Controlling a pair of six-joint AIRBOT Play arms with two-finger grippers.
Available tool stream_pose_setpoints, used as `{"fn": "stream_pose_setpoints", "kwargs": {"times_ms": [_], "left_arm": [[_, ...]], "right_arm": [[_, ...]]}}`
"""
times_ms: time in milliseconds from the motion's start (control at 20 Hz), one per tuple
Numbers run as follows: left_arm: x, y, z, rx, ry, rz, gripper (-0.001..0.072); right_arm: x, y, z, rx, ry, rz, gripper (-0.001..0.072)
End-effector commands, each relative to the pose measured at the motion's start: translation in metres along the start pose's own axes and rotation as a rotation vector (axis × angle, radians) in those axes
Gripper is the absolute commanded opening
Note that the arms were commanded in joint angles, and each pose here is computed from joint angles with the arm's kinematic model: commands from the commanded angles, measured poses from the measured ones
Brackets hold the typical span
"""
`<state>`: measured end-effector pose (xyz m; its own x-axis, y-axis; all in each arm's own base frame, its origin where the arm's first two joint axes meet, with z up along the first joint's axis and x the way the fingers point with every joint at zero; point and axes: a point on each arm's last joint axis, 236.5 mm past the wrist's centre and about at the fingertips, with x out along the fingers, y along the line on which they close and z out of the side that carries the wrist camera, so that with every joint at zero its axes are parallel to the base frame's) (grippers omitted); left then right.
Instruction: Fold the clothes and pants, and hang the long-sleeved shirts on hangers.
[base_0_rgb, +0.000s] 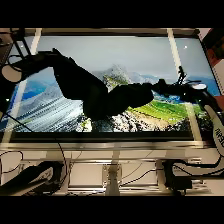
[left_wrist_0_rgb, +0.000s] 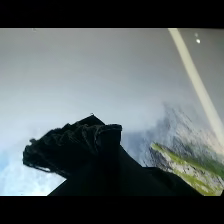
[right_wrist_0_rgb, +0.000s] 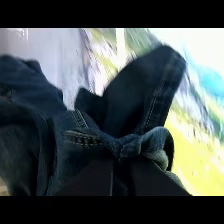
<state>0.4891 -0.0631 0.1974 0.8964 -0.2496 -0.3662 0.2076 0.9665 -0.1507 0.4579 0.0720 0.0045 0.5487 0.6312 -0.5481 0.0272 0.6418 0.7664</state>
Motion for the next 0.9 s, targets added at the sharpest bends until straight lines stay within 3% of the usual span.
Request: {"fn": "stream_pose_setpoints", "kwargs": {"times_ms": [0,200,350,500,700,850], "left_arm": [[-0.047,0.029,0.065,0.005,-0.22,0.102,0.004],[-0.131,0.075,0.112,0.007,-0.379,0.249,0.004],[-0.16,0.096,0.099,-0.005,-0.321,0.304,0.004],[-0.157,0.116,0.036,-0.01,-0.065,0.331,0.004],[-0.161,0.162,-0.085,-0.068,0.305,0.481,0.0039],[-0.153,0.165,-0.157,-0.117,0.452,0.479,0.0039]], "right_arm": [[-0.047,0.025,0.066,-0.159,-0.126,-0.067,0.0027],[-0.156,0.044,0.159,-0.266,-0.414,-0.245,0.0027],[-0.218,0.054,0.191,-0.311,-0.532,-0.346,0.0027],[-0.233,0.029,0.185,-0.314,-0.483,-0.494,0.0027],[-0.246,-0.041,0.142,-0.246,-0.257,-0.758,0.0026],[-0.245,-0.065,0.111,-0.179,-0.113,-0.822,0.0027]]}}
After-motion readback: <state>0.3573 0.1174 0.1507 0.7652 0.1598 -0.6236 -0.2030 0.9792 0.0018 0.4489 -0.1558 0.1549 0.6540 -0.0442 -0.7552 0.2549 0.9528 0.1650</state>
